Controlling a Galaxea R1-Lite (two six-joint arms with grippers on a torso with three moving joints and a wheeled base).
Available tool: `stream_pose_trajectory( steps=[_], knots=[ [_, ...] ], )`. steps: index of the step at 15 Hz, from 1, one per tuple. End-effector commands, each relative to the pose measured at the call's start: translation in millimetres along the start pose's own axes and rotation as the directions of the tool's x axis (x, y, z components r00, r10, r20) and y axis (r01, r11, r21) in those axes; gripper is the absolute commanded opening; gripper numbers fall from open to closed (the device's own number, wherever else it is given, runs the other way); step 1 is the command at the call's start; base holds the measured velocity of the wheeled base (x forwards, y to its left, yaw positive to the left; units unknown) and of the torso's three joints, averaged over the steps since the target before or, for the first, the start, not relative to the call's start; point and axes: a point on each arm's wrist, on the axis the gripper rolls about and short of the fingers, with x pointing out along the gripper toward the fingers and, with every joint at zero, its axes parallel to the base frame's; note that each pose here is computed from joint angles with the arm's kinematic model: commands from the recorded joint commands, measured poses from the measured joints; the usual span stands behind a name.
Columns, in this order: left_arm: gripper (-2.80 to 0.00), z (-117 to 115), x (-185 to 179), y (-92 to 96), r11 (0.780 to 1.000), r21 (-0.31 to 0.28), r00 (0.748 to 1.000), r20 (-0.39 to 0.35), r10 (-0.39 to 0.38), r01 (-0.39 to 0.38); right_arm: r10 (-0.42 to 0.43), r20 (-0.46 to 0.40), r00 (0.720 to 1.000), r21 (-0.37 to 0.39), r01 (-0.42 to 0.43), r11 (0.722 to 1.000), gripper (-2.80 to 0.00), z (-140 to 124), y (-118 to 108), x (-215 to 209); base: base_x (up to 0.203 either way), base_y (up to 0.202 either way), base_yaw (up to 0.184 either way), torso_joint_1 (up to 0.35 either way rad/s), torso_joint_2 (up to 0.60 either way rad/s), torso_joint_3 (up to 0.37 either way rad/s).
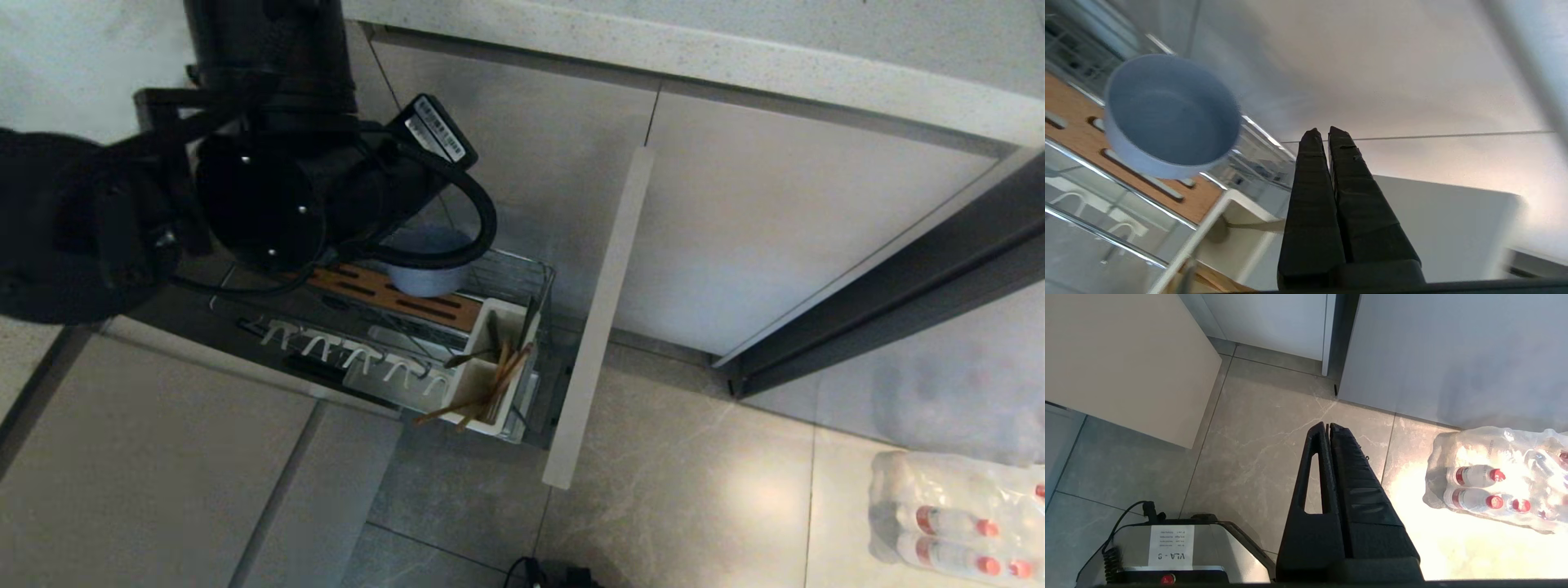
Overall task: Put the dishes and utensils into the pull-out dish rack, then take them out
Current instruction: Take the bowl out of the cupboard
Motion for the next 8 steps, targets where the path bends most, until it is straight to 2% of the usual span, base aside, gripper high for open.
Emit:
stream_pose_trajectory(
  steps=[1,3,5,8],
  knots=[
    [-2.8,-11.3,14.4,2.1,0.999,0.017,0.999,-0.012,0.033,-0.033,0.0,-0.001,1.0,0.0,0.0,1.0,-2.8,0.0,0.0,0.1,0.0,0.0,0.0,0.0,0.0,0.0],
    [-2.8,-11.5,21.6,5.2,0.996,0.04,0.997,-0.014,0.075,-0.074,0.0,0.0,1.0,0.0,0.0,1.0,-2.8,0.0,0.0,0.0,0.0,0.0,0.0,0.0,0.0,0.0],
    [-2.8,-14.0,29.5,7.4,0.985,0.075,0.988,-0.02,0.156,-0.154,0.0,-0.001,1.0,0.0,0.0,1.0,-2.8,0.1,0.0,0.1,0.0,0.0,0.0,0.0,0.0,0.0],
    [-2.8,-12.1,28.8,10.0,0.971,0.083,0.972,-0.05,0.231,-0.226,0.0,-0.001,1.0,0.0,0.0,1.0,-2.8,0.1,0.0,0.1,0.0,0.0,0.0,0.0,0.0,0.0]
  ],
)
